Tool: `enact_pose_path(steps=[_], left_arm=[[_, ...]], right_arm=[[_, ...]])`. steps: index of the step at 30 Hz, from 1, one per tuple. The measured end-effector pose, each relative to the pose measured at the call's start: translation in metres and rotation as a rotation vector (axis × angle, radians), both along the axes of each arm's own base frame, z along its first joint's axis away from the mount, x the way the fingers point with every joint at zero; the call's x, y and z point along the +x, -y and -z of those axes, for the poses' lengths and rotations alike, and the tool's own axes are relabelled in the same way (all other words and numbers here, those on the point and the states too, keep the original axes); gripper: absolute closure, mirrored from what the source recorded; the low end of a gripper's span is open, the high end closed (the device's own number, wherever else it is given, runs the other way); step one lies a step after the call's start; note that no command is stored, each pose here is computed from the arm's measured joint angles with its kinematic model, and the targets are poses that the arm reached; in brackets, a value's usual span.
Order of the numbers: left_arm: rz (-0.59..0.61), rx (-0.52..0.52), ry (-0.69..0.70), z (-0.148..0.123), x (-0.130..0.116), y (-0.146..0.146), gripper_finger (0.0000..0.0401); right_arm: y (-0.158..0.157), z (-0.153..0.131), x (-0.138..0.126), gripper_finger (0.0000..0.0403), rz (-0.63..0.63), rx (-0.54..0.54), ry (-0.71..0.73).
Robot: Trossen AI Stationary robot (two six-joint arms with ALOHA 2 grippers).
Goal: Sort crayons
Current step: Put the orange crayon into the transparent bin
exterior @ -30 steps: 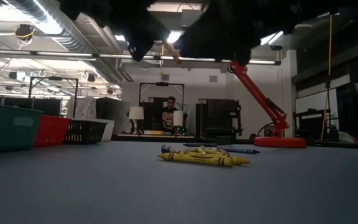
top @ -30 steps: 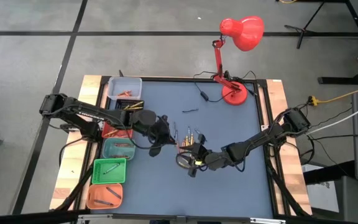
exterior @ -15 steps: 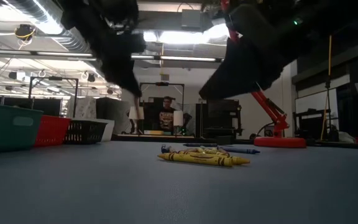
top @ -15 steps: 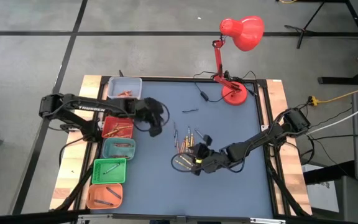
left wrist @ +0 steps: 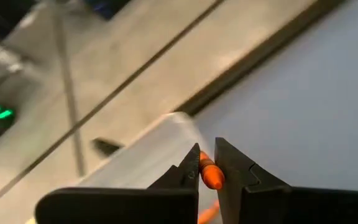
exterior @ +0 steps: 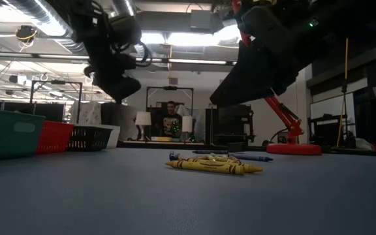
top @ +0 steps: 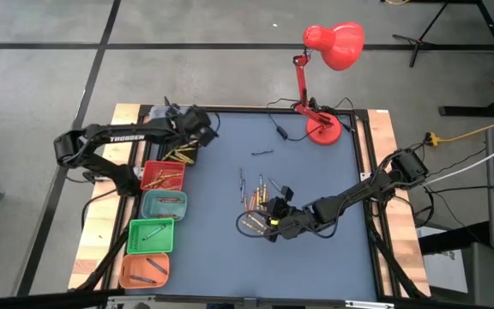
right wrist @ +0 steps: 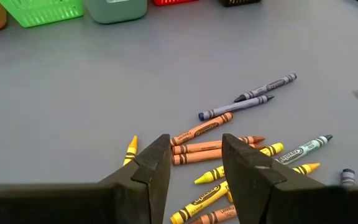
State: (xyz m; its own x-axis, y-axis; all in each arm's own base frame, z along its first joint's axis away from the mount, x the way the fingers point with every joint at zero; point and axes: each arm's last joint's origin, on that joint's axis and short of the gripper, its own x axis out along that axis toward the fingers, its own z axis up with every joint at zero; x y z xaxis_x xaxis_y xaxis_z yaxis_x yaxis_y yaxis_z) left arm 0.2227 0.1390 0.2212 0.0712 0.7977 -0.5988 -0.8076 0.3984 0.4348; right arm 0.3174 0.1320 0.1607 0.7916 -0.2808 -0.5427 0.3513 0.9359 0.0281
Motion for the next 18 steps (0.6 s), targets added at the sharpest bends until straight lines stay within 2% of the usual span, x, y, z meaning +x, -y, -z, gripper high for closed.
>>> enact_pose_path(steps=[8,13,18], left_arm=[[-0.164,-0.033,-0.077,0.004,-0.029,-0.029,0.0388],[-0.189,-0.071,-0.058,0.005,-0.038,-0.038,0.0385],[-0.199,-0.101,-0.033,0.006,-0.042,-0.043,0.0357]], right_arm=[[0.001,0.003,-0.002,0.0260,0.001,-0.019,-0.038],[0.001,0.003,-0.003,0.0260,0.003,-0.025,-0.045],[0.002,0.003,-0.003,0.0260,0.004,-0.025,-0.045]])
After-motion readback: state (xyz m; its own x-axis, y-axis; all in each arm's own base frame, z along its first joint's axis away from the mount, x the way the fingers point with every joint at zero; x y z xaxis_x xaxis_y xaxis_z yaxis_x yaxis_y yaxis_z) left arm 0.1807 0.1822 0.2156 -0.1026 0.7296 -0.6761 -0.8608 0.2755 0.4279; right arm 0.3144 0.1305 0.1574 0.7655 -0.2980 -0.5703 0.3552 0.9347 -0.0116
